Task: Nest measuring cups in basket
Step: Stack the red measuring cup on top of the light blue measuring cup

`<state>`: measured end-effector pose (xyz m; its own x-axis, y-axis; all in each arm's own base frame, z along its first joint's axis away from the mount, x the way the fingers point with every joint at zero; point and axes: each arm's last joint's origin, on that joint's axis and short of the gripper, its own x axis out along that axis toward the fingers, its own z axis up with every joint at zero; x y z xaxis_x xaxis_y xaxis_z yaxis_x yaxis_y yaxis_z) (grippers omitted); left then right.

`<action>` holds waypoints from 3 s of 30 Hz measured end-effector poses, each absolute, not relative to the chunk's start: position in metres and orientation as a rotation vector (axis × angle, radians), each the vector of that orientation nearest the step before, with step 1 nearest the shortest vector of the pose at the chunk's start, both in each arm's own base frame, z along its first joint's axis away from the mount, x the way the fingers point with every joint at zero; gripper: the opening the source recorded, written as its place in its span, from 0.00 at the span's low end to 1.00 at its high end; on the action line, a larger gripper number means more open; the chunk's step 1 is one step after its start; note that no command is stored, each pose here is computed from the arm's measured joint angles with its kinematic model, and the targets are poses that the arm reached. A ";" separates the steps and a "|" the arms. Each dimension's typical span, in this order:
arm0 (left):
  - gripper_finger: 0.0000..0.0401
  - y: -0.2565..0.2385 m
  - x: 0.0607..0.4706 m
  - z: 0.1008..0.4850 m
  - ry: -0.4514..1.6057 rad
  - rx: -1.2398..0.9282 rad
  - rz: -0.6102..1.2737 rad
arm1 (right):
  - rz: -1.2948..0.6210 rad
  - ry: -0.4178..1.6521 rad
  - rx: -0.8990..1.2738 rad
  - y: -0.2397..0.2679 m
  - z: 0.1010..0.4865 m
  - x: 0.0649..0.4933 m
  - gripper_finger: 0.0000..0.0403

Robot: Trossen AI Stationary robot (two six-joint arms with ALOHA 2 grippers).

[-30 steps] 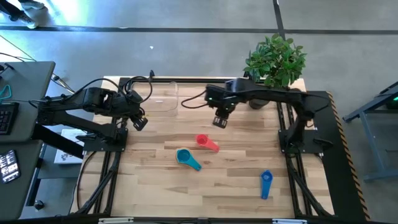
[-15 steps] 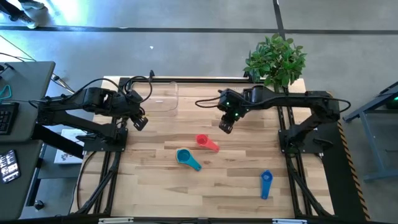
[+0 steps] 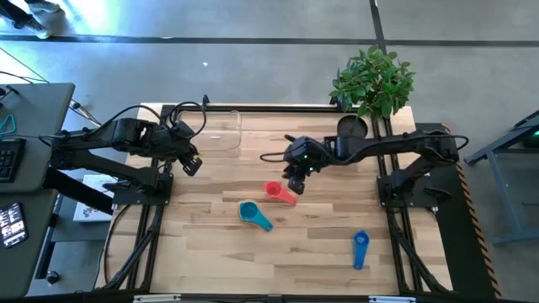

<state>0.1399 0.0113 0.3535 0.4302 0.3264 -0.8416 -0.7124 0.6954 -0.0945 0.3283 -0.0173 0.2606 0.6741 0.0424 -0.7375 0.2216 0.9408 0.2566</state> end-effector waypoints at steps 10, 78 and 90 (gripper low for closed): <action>0.21 0.011 0.140 0.353 0.914 -0.480 0.679 | -0.077 0.822 0.294 -0.009 0.232 0.354 0.26; 0.21 0.011 0.140 0.353 0.922 -0.458 0.666 | -0.427 0.759 0.762 0.053 0.270 0.423 0.00; 0.21 0.011 0.140 0.353 0.922 -0.457 0.666 | -0.349 0.712 0.803 0.083 0.261 0.434 0.00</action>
<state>0.1400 0.0113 0.3533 0.4302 0.3257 -0.8419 -0.6970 0.7125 -0.0805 0.4335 0.0826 0.2607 0.7178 -0.0232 -0.6959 0.5366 0.6553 0.5316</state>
